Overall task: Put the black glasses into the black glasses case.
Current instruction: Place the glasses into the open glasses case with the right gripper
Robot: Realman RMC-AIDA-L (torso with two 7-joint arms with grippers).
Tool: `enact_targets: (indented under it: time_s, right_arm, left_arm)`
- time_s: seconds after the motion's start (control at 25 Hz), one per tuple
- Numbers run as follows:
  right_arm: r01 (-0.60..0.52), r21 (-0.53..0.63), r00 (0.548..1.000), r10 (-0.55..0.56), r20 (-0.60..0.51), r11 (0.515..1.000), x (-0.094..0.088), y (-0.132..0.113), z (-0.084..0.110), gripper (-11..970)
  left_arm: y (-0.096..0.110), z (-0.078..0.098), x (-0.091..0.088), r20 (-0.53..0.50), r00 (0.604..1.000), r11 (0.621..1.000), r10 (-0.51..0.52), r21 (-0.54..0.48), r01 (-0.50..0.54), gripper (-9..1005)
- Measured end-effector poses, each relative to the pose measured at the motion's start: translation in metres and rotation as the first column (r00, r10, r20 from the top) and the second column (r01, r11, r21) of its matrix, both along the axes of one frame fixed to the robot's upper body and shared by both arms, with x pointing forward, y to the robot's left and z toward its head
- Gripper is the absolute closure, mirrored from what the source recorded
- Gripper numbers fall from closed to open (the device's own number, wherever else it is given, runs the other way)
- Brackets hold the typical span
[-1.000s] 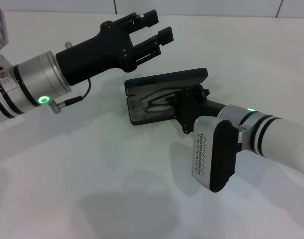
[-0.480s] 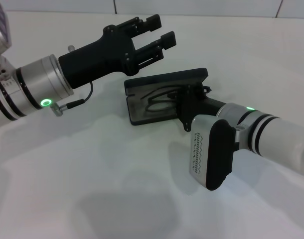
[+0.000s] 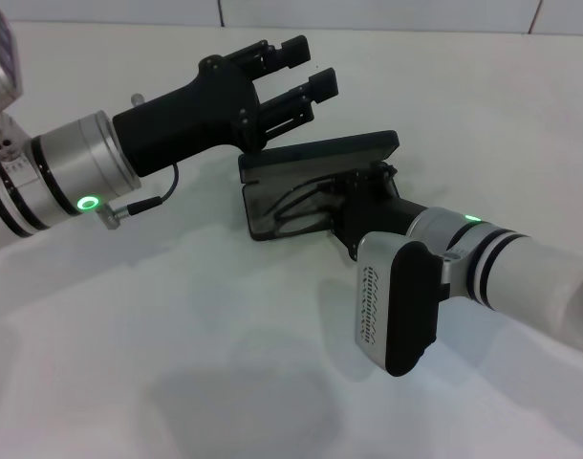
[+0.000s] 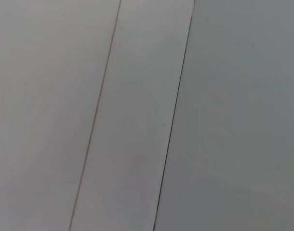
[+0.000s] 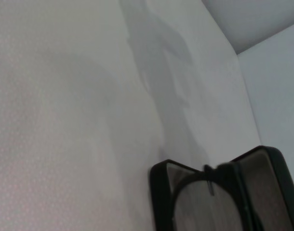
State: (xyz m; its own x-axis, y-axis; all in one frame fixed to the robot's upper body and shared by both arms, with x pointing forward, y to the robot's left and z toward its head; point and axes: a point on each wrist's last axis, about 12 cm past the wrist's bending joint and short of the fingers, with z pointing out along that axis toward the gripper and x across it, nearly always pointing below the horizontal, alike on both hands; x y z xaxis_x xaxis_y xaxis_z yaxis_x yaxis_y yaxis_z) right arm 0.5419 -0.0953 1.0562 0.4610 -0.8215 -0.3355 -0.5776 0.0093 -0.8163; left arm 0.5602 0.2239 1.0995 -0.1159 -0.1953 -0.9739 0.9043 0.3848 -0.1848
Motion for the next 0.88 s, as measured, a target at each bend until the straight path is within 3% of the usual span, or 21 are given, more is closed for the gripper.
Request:
enact_targets:
  time_s: [0.04, 0.16, 0.88]
  right_arm:
    - [0.002, 0.001, 1.000, -0.002, 0.000, 1.000, 0.0001, -0.0001, 0.0001, 847]
    - [0.008, 0.006, 1.000, -0.008, 0.005, 1.000, 0.0004, 0.0006, 0.0018, 685]
    - [0.087, 0.030, 0.995, -0.088, 0.039, 0.996, 0.0013, 0.0035, 0.0065, 716]
  left_arm:
    - [0.0001, -0.0001, -0.0003, -0.001, 1.000, 1.000, -0.001, -0.001, 0.001, 402]
    - [0.0006, -0.0008, -0.0011, -0.004, 1.000, 1.000, 0.000, -0.002, 0.000, 402]
    - [0.0018, 0.0003, 0.0005, 0.004, 1.000, 1.000, 0.005, 0.005, -0.005, 401]
